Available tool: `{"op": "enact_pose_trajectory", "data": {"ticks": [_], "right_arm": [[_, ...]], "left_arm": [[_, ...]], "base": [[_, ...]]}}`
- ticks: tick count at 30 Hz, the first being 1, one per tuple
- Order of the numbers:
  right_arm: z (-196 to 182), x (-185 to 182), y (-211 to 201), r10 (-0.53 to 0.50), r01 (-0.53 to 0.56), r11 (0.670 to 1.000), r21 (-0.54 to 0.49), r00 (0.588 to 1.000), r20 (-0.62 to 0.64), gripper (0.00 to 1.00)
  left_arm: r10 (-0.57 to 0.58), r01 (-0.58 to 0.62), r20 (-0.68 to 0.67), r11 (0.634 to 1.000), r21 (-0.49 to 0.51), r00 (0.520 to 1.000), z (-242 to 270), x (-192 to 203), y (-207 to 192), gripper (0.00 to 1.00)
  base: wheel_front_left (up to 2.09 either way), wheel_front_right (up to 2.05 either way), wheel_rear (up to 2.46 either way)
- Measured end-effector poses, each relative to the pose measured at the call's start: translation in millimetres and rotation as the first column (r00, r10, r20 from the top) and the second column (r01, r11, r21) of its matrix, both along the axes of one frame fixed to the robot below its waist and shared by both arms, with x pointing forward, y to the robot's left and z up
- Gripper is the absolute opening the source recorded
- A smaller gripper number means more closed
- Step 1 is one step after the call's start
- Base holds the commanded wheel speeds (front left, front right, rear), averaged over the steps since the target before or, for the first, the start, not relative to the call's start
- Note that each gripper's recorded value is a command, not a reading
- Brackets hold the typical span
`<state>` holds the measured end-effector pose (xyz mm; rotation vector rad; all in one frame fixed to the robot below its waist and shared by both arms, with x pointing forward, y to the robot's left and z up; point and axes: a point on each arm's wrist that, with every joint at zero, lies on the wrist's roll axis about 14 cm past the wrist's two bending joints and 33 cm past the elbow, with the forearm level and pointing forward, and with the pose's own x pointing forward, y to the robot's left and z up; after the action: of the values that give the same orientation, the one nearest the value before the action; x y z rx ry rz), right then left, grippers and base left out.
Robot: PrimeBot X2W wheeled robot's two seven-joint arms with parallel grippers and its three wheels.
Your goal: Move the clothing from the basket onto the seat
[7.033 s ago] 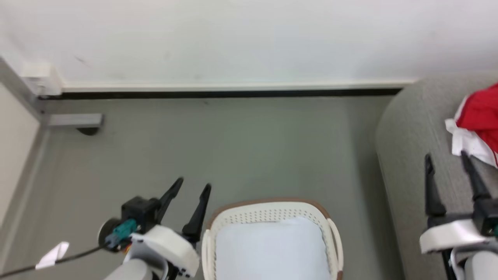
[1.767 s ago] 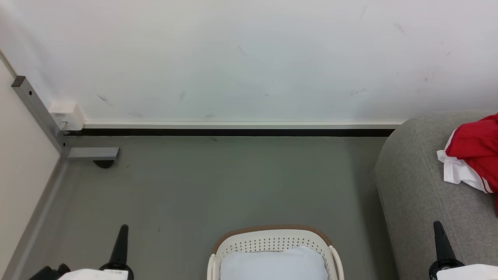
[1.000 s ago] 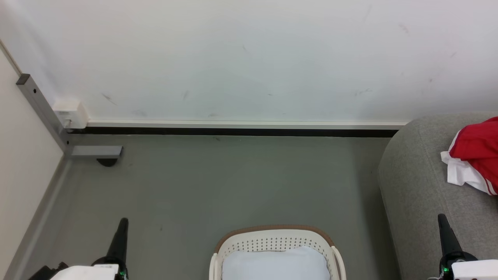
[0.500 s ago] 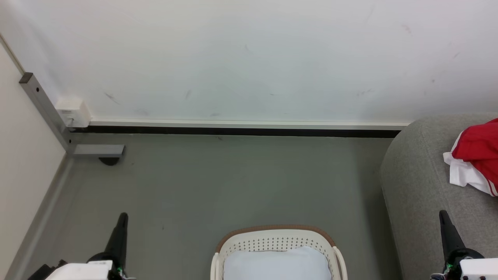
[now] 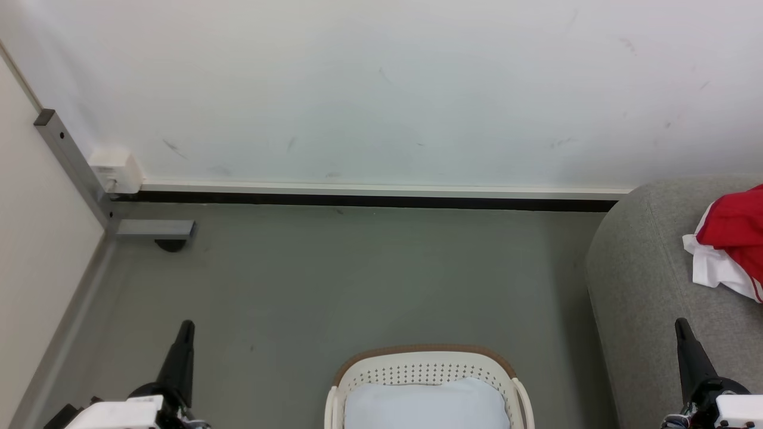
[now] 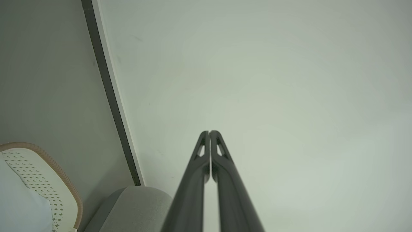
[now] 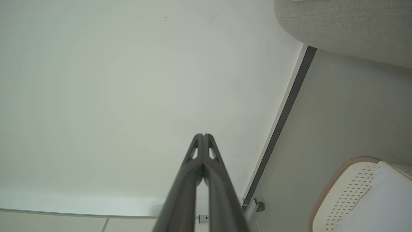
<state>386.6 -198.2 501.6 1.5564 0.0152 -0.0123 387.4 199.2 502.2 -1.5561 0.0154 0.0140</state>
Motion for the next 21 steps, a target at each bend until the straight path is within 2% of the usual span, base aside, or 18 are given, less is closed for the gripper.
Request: {"op": "enact_pose_trajectory", "data": {"ticks": [21], "right_arm": [[1.8,0.6,-0.3,-0.001,0.001,1.0,0.022,1.0,0.007,0.0]], "left_arm": [[0.0,0.0,0.007,1.0,-0.013,1.0,1.7,0.3,0.4,0.0]], "base": [[0.0,0.0,0.0]]}}
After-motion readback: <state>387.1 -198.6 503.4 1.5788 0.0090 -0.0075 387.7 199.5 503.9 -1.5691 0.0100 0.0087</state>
